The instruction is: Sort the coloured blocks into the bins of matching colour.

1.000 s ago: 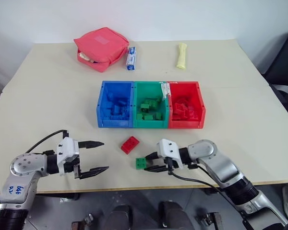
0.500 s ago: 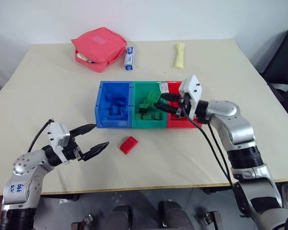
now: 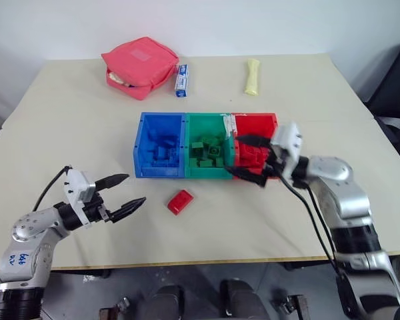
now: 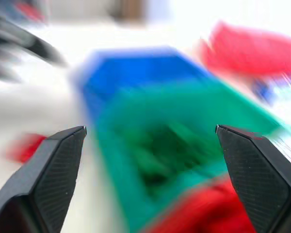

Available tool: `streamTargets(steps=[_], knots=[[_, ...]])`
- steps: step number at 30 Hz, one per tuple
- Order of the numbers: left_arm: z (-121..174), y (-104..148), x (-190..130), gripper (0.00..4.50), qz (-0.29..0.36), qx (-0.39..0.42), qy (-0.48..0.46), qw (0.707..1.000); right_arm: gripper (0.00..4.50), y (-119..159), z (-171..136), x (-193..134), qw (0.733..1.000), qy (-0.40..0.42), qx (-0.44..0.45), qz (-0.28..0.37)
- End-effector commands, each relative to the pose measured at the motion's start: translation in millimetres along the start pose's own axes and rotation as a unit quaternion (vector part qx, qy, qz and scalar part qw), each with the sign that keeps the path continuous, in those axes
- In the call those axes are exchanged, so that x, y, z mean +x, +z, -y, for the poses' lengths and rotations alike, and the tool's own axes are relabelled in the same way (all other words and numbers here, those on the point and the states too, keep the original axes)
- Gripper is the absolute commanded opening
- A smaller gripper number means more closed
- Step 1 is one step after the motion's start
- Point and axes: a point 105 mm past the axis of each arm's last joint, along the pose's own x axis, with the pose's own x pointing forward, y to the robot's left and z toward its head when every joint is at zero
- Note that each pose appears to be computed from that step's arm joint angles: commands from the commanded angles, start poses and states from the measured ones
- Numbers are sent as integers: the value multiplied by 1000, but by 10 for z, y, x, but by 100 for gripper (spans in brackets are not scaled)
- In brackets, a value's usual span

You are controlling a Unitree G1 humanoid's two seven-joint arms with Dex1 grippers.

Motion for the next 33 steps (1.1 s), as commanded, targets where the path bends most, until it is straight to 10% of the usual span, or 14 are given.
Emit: streamTargets(steps=[1, 12, 22, 33], knots=[[-60, 24, -108, 450, -20, 33, -10, 999, 447, 99, -152, -253, 999, 36, -36, -11], [-53, -143, -306, 450, -98, 70, 20, 993, 447, -90, -505, -778, 994, 65, -28, -88], [731, 76, 687, 450, -99, 1, -83, 992, 447, -95, -498, -709, 995, 57, -7, -86], [816, -250, 1010, 413, -197, 24, -38, 979, 450, -76, -605, -685, 996, 42, -1, -85]])
